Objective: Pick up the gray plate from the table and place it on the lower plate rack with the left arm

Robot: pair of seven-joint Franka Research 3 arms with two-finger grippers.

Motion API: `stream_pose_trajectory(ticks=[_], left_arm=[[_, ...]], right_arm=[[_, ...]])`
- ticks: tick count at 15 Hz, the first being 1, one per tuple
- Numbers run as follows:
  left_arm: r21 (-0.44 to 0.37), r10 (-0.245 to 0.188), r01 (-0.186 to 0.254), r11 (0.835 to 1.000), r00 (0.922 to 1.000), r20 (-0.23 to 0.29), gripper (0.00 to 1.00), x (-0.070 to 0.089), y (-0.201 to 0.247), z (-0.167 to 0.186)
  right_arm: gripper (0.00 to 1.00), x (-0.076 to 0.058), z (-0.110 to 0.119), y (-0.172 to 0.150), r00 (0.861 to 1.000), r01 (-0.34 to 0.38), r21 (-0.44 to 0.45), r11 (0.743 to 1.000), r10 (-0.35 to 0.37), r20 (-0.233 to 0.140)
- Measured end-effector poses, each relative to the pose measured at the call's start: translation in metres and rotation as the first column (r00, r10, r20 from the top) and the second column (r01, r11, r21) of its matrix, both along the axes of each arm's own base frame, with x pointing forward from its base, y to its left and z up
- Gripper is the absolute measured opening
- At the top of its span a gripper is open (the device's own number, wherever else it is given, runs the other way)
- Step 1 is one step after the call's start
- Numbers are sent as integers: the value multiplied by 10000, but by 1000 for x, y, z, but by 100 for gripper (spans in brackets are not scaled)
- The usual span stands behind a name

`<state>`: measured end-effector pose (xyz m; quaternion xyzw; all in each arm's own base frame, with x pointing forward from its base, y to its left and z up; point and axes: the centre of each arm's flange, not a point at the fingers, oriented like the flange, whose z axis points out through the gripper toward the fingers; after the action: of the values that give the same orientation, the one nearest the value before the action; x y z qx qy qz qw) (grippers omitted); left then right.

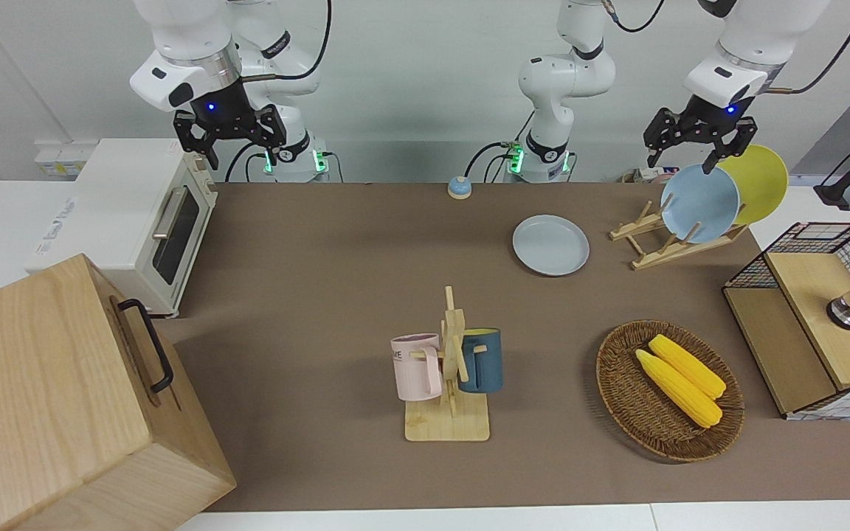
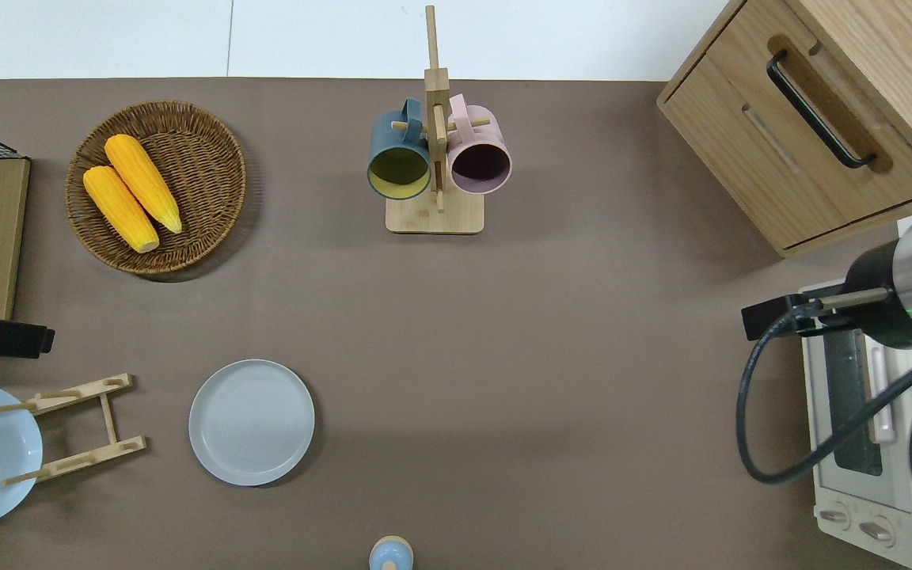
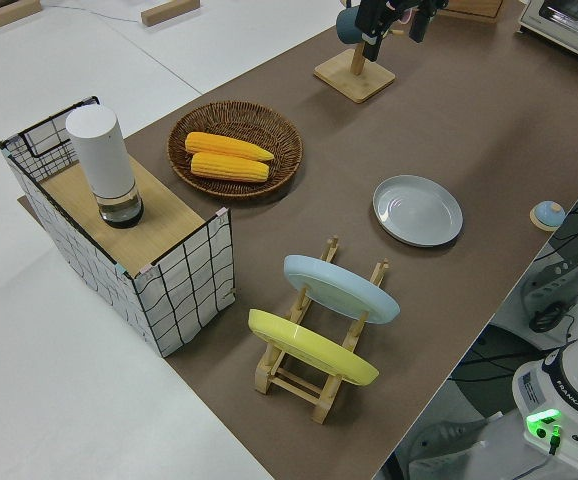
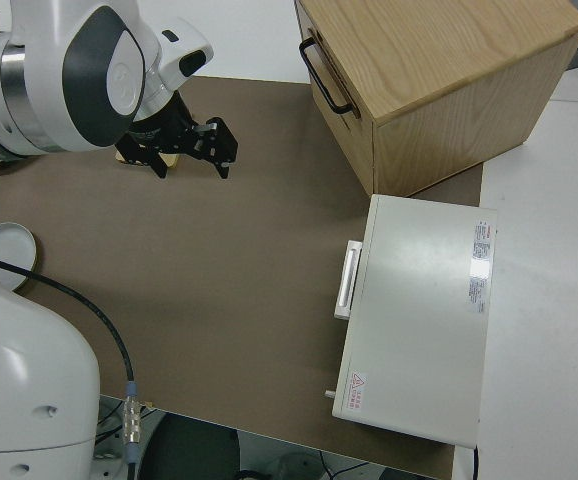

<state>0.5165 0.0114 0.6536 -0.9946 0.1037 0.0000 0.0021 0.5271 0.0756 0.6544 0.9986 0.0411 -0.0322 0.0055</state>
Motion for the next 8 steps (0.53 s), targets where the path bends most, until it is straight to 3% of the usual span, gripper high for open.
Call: stream_pose_trajectory(ticks=[8], left_arm=[[-133, 63, -65, 9999, 9999, -103, 100, 0, 2, -5]], right_arm=[[99, 0, 0, 0, 10000, 0, 0, 10000, 0, 0]])
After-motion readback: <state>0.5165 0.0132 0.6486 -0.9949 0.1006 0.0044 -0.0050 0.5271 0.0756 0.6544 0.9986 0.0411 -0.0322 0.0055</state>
